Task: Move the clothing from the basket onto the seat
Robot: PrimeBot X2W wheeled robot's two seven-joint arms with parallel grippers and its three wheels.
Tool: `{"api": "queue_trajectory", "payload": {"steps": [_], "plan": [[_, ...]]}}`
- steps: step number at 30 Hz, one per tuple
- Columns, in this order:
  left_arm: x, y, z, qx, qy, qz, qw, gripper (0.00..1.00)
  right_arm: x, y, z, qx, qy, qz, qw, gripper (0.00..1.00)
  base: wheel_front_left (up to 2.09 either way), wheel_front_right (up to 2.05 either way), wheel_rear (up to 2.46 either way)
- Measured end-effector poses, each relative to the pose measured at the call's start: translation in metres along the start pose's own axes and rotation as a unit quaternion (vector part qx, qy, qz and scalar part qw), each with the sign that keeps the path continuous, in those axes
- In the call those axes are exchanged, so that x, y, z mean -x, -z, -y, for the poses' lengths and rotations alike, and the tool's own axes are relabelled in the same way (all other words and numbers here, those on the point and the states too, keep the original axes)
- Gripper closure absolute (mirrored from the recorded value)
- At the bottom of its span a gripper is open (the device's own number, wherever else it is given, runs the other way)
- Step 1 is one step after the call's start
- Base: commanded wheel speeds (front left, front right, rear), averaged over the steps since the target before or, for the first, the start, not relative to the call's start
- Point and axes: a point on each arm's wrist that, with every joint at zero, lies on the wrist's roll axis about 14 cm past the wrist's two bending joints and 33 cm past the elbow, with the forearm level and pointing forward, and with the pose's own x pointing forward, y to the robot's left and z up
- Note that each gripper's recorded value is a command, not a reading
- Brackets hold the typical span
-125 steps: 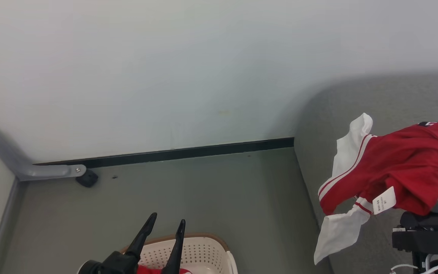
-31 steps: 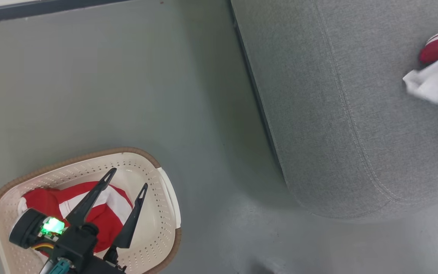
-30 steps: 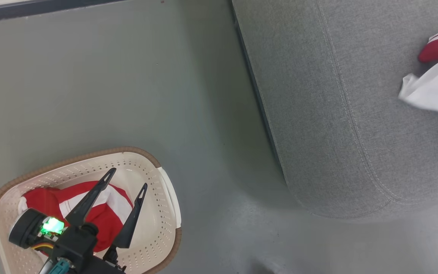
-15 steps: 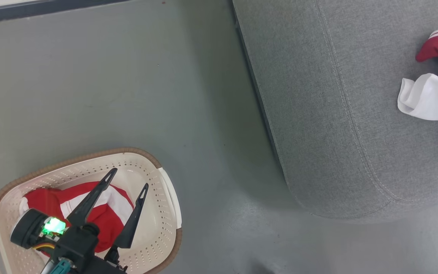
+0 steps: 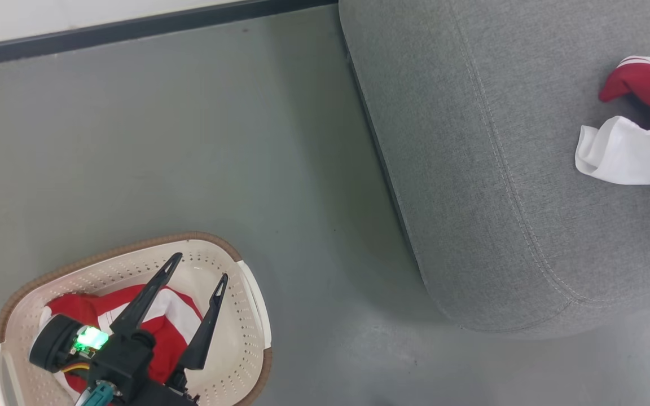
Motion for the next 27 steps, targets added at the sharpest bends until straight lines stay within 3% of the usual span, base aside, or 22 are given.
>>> {"api": "queue_trajectory", "payload": {"steps": [14,27], "plan": [[-0.002,-0.023,0.023,0.010,0.003,0.019,1.000,0.00,0.022,0.016,0.004,0.073,-0.033,-0.090,0.993,0.00,0.00,0.00,0.00],[0.004,-0.047,0.043,0.012,-0.001,0.037,0.999,0.00,0.049,0.027,-0.016,0.117,-0.085,-0.110,0.983,0.00,0.00,0.00,0.00]]}}
